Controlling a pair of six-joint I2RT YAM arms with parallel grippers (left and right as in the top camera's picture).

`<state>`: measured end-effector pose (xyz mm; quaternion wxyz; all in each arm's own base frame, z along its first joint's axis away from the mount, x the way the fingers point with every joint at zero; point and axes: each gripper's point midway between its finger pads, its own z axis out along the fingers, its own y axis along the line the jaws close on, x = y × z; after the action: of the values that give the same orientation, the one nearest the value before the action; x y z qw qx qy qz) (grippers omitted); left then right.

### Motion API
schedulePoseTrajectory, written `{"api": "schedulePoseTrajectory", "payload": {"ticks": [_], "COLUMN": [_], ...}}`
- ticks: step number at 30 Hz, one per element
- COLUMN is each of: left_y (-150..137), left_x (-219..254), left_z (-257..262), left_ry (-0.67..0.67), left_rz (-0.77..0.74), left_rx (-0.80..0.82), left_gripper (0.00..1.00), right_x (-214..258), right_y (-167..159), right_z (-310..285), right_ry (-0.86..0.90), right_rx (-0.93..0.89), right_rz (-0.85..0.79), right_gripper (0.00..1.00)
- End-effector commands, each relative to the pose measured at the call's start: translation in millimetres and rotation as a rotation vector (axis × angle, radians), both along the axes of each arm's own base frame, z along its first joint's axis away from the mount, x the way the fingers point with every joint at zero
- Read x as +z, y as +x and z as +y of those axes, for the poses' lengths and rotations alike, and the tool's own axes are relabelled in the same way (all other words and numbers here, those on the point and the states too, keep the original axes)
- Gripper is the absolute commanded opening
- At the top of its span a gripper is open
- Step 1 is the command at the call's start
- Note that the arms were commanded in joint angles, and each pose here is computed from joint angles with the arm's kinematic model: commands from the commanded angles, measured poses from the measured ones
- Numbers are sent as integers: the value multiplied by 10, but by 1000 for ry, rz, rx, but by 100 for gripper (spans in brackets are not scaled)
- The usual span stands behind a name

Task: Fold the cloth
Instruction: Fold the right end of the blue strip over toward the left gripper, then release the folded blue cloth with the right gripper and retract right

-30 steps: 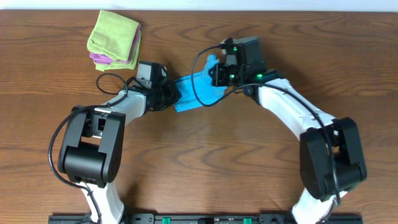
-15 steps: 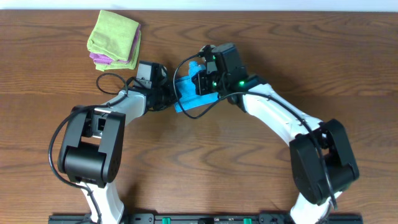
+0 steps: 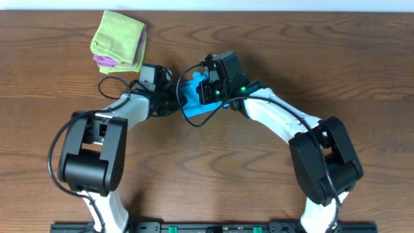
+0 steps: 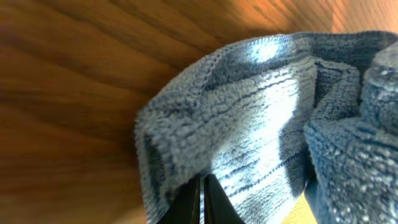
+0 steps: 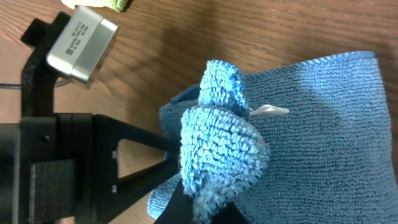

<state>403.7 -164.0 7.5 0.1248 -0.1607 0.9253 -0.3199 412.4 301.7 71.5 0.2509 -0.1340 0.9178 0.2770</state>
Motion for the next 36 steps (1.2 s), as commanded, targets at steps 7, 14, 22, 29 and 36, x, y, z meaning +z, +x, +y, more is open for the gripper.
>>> {"api": "schedulePoseTrajectory", "payload": {"ticks": [7,14,22,29,36], "left_y": [176,224,258,291,312], "left_x": [576,790,860,868,873], "left_z": [264,355,465,597,689], "left_ry": [-8,-11,-10,-10,-12], "left_rz": [-136,-191,-207,-209,-209], "left_rx": [22,40,66,96,115], "left_gripper": [6,6,6,6,6], "right_x": [81,23,-117,-102,-69], "right_y": [71,73,9,-142,-278], "right_z": [130,157,213,391,554], "right_ry": [0,-9,-20,4,24], "right_rx": [10,10,28,85,135], "right_rz": [-66,-68,-41,-28,-21], "right_gripper": [1,1,1,8,51]}}
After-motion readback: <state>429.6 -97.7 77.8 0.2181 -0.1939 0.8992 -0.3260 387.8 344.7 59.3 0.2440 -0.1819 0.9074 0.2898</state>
